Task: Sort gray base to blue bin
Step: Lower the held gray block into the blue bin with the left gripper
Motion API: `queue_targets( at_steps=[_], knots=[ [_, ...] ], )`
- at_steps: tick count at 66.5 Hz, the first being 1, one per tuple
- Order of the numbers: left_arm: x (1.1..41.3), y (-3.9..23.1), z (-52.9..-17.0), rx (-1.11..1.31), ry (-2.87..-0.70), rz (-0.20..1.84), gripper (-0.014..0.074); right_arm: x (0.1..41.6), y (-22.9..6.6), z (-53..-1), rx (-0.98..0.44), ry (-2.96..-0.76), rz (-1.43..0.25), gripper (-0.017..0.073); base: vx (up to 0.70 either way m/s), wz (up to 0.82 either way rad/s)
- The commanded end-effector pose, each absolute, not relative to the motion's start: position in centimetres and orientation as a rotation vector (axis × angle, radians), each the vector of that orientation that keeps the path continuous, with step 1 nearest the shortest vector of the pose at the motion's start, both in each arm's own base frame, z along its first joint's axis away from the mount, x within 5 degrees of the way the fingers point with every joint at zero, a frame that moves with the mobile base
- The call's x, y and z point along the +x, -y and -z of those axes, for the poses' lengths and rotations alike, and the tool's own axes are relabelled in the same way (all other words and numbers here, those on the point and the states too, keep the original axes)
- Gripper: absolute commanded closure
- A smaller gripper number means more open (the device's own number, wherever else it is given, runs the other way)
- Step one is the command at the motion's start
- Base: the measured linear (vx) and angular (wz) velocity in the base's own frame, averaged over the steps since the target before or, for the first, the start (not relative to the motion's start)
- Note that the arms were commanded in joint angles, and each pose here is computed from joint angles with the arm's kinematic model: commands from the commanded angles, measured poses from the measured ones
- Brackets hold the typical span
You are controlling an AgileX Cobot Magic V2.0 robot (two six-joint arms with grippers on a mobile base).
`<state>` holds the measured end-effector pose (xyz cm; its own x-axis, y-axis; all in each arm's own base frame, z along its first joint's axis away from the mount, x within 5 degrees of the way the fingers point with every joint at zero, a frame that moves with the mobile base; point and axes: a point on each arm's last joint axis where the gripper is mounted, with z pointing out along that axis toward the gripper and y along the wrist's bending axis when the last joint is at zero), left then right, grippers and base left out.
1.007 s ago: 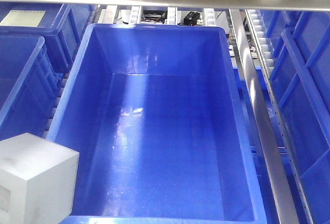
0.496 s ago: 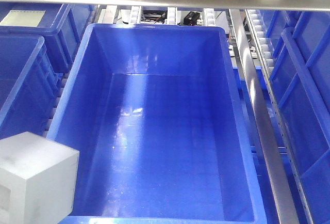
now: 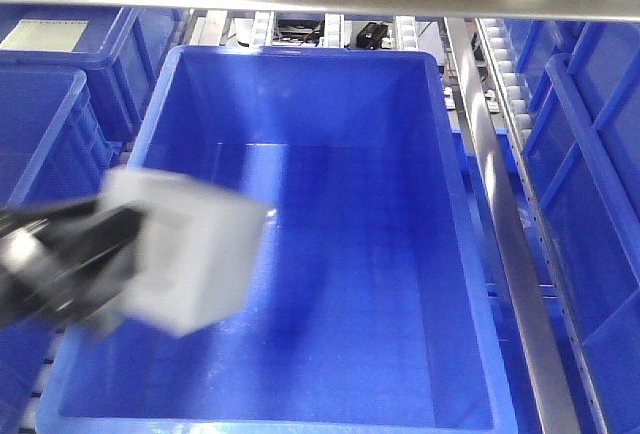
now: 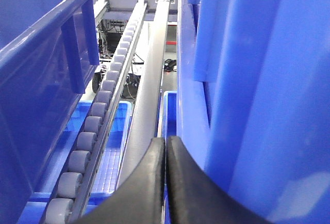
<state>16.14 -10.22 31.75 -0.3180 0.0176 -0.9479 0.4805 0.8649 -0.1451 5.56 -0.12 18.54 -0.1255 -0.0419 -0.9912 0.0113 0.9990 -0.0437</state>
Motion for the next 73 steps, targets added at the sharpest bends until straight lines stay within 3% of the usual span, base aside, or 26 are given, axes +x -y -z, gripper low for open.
queue_targets(
  at_steps=[1,18,34,73],
  knots=[
    [19.6,12.7,-33.6,0.364,-1.79,0.534,0.0591,5.6,0.1,-19.1,-0.042,-1.621,0.059,0.0564,0.0,0.0],
    [28.0,18.1,-30.8,0.323,-1.999,0.512,0.059,5.6,0.1,-19.1,-0.042,-1.621,0.059,0.0564,0.0,0.0],
    [32.2,20.7,-28.8,0.315,-2.093,0.473,0.0584,5.6,0.1,-19.1,-0.042,-1.621,0.059,0.0564,0.0,0.0],
    [35.0,18.6,-26.0,0.186,-2.215,0.41,0.0529,5.6,0.1,-19.1,-0.042,-1.62,0.059,0.0564,0.0,0.0]
  ],
)
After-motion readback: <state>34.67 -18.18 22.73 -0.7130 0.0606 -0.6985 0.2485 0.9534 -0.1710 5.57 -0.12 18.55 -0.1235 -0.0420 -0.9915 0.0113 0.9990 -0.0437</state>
